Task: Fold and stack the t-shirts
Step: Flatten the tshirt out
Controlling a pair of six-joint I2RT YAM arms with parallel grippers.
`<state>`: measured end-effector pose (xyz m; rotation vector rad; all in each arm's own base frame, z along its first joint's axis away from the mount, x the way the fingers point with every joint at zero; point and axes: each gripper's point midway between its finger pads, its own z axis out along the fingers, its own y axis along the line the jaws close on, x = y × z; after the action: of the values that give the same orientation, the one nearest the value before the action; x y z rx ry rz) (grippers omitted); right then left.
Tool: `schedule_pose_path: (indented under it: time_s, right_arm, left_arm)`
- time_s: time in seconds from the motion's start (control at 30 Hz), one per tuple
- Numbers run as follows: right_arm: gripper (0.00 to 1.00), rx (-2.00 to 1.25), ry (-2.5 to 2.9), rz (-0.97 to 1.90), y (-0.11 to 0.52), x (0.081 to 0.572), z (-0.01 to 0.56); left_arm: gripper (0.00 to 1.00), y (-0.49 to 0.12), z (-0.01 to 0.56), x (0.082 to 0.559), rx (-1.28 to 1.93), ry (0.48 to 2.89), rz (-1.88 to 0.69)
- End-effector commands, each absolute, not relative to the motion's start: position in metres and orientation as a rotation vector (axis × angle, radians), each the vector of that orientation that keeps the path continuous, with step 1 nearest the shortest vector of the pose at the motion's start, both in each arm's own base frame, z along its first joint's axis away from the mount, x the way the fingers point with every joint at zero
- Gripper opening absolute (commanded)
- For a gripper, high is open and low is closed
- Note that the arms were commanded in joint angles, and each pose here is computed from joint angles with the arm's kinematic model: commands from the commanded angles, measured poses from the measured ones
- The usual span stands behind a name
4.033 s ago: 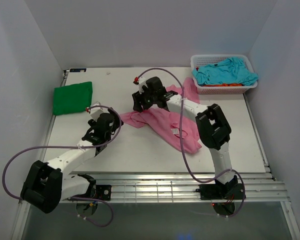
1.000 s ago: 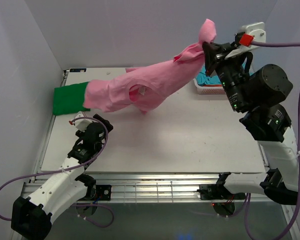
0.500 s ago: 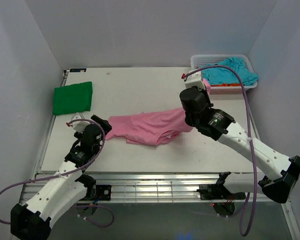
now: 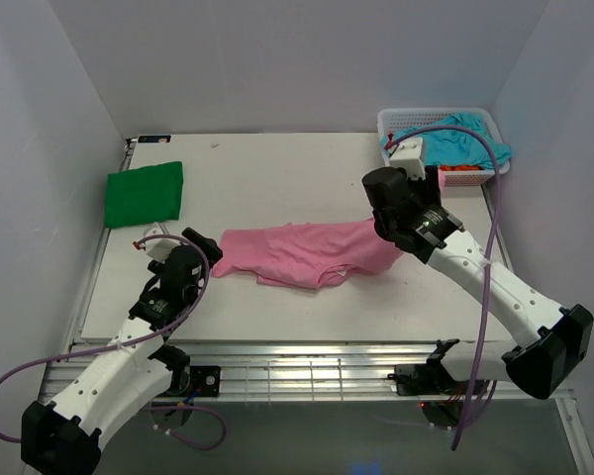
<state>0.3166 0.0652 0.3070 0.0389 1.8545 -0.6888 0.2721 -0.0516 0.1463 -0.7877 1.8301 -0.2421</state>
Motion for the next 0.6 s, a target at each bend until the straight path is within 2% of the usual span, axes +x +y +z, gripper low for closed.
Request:
schedule_pose_path:
  time_s: [0.0,0.03,0.17,0.23,0.37,0.47,0.57]
  right_arm:
    - [0.64,-0.024,1.954,-0.568,0.089,0.323,0.273]
    - [0.7,-0.063,1.981,-0.51,0.1,0.325,0.266]
    - [0.74,-0.242,2.023,-0.185,0.165,0.332,0.247]
    - [0.74,-0.32,1.972,0.0,0.199,0.332,0.255]
    - [0.69,-0.588,1.907,0.525,0.286,0.303,0.259]
    - [0.64,-0.73,1.893,0.722,0.331,0.287,0.242]
    - [0.62,-0.853,1.892,0.782,0.37,0.28,0.218]
  left_arm:
    - [0.95,-0.05,0.155,0.272,-0.775,1.817,-0.242]
    - [0.95,-0.048,0.161,0.273,-0.775,1.803,-0.237]
    - [0.98,-0.036,0.184,0.275,-0.782,1.744,-0.184]
    - [0.98,-0.03,0.186,0.272,-0.803,1.745,-0.145]
    - [0.98,-0.019,0.189,0.264,-0.905,1.717,-0.128]
    - [0.98,-0.008,0.188,0.253,-1.013,1.665,-0.125]
    - [0.98,0.003,0.19,0.246,-1.075,1.615,-0.104]
